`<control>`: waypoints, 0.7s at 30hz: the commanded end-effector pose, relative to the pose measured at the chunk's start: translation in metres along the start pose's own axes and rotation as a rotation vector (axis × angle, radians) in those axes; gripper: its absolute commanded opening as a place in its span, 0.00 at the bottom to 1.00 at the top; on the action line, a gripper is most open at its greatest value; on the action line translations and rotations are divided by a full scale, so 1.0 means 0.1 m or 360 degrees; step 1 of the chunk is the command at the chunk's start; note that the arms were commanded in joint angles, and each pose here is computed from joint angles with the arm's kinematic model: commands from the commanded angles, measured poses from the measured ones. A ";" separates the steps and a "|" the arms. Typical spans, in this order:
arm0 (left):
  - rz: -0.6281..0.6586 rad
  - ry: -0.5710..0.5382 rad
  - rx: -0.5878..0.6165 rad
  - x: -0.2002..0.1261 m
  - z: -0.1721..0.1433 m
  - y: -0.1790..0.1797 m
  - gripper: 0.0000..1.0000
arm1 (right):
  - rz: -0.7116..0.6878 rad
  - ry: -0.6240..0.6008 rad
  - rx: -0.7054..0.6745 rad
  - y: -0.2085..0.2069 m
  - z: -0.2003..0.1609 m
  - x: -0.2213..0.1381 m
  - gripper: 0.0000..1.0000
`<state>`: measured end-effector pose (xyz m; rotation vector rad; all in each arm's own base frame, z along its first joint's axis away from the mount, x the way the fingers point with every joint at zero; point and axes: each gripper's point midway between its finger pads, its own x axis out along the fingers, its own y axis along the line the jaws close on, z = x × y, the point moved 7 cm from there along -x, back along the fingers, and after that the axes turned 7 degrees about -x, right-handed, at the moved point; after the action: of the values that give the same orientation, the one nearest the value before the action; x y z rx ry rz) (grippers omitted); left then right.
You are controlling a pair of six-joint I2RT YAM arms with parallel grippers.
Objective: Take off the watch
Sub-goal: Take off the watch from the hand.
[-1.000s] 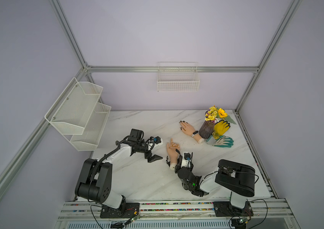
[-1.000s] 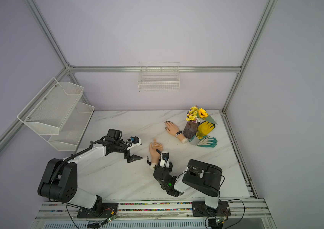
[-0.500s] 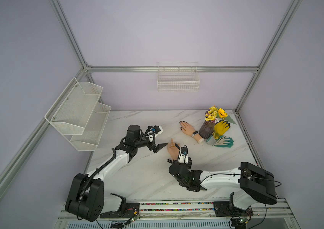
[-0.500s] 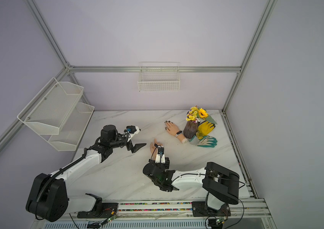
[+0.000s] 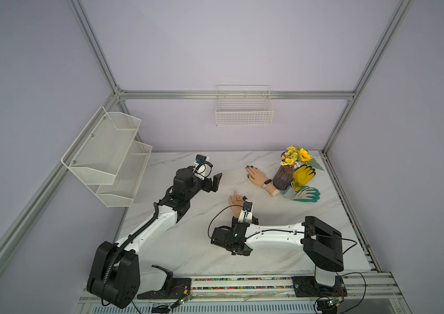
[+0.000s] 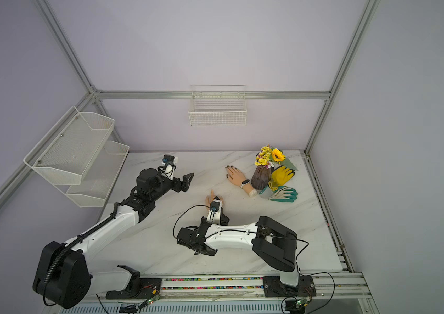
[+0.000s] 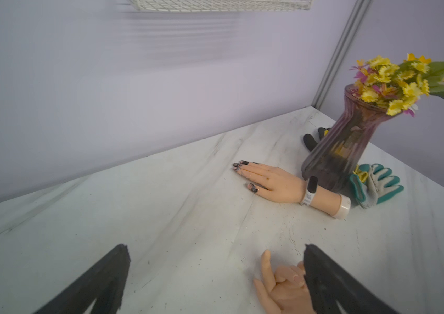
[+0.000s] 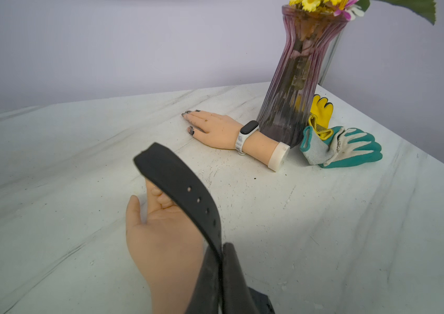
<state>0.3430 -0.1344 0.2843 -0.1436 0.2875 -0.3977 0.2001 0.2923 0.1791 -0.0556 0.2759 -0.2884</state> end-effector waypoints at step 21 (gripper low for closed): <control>0.0336 -0.0040 -0.0298 -0.22 0.36 0.13 1.00 | 0.1336 -0.0175 0.0133 0.15 2.34 -0.37 0.00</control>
<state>0.3419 -0.1137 0.2954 -0.2703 0.3798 -0.1678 0.2322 0.3265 0.3613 0.0369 0.3134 0.3961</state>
